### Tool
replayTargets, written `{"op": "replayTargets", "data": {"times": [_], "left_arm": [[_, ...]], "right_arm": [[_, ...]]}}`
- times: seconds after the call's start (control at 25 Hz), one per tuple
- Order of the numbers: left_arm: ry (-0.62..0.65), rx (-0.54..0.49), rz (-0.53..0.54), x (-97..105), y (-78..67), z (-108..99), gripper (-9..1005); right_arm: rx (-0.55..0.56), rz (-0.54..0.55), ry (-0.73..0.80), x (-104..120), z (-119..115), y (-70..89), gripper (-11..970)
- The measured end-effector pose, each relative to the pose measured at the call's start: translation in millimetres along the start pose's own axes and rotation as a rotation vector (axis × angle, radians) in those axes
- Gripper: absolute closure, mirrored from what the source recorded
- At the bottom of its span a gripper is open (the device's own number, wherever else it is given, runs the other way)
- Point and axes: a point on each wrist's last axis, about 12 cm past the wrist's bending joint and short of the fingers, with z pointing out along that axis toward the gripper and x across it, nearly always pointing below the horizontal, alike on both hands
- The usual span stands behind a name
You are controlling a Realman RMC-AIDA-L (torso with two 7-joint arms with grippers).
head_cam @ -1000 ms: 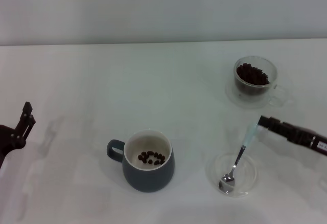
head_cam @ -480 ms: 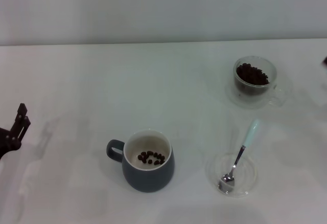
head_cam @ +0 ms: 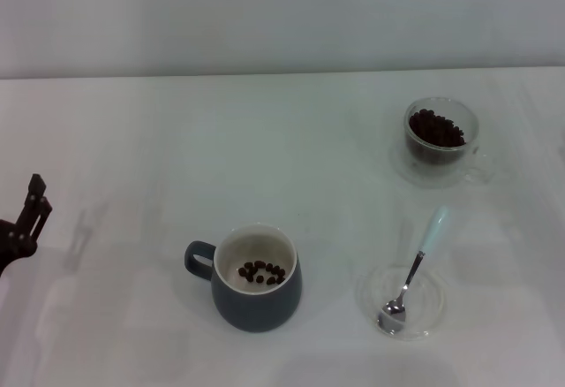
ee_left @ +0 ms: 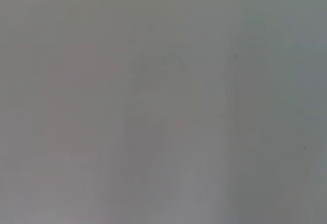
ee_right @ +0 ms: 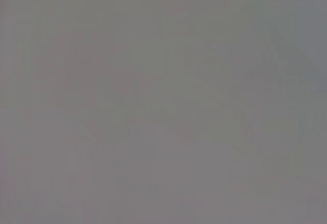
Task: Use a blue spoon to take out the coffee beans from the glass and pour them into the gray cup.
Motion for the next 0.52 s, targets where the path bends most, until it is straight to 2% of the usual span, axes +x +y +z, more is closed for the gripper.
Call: {"op": "replayTargets", "data": {"times": [0.52], "left_arm": [[-0.002, -0.002, -0.016, 0.3, -2.6, -1.8, 224]], "right_arm": [[0.020, 0.002, 0.024, 4.6, -1.7, 2.5, 162]]}}
